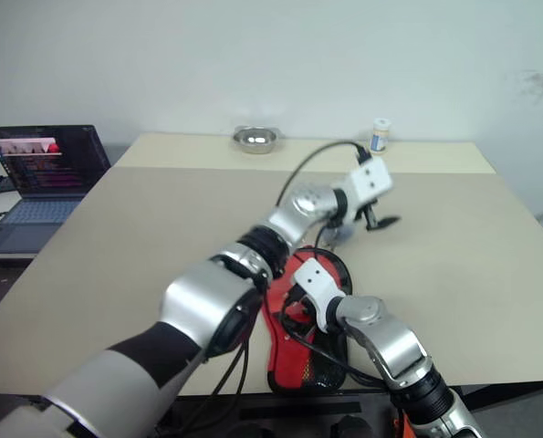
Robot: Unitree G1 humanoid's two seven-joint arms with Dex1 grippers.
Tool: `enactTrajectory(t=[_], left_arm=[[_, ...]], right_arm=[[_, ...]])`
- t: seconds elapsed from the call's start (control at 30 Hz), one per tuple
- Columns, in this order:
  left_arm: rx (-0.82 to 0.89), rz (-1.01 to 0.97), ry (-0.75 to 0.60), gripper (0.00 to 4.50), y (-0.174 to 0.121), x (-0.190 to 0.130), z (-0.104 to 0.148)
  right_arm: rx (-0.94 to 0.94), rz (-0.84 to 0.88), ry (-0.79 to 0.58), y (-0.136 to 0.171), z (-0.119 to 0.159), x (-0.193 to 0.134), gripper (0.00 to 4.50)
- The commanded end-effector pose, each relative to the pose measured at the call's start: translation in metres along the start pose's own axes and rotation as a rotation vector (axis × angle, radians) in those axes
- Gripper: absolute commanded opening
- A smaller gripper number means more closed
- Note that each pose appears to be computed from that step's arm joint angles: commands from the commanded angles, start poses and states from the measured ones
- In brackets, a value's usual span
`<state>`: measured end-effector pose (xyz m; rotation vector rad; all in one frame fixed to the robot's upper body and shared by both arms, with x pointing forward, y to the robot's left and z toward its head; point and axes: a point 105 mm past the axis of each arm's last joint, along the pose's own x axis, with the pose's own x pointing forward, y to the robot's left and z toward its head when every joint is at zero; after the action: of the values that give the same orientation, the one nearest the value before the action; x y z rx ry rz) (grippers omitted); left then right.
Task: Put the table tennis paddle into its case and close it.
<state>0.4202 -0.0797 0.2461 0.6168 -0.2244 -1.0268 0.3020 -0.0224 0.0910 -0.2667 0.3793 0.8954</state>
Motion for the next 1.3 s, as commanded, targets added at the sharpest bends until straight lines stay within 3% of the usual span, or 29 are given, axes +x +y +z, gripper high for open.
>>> enactTrajectory(t=[0.03,0.17,0.27,0.4,0.53,0.73,1.0,1.3], left_arm=[[-0.141,0.087,-0.111,4.49,0.05,-0.036,0.009],[-0.211,0.076,-0.113,4.49,0.067,-0.069,-0.017],[-0.305,0.022,-0.144,4.49,0.063,-0.088,-0.038],[-0.327,-0.123,-0.131,4.49,0.034,-0.106,-0.068],[-0.31,-0.363,-0.146,4.49,-0.019,-0.121,-0.079],[-0.246,-0.536,0.003,4.49,-0.071,-0.134,-0.116],[-0.31,-0.455,0.091,4.49,-0.08,-0.128,-0.148],[-0.309,-0.47,0.095,4.49,-0.09,-0.124,-0.152]], right_arm=[[0.066,-0.015,-0.035,-0.005,0.015,-0.016,4.5],[0.063,0.017,-0.107,-0.003,0.039,-0.042,4.5],[0.02,0.057,-0.131,0.001,0.047,-0.064,4.5],[-0.019,0.076,-0.121,-0.001,0.045,-0.091,4.5],[-0.021,0.02,-0.108,-0.019,0.041,-0.116,4.5],[-0.009,-0.118,-0.083,-0.059,0.038,-0.143,4.5],[-0.016,-0.246,-0.155,-0.096,0.061,-0.129,4.5],[0.101,-0.415,-0.249,-0.16,0.087,-0.082,4.5]])
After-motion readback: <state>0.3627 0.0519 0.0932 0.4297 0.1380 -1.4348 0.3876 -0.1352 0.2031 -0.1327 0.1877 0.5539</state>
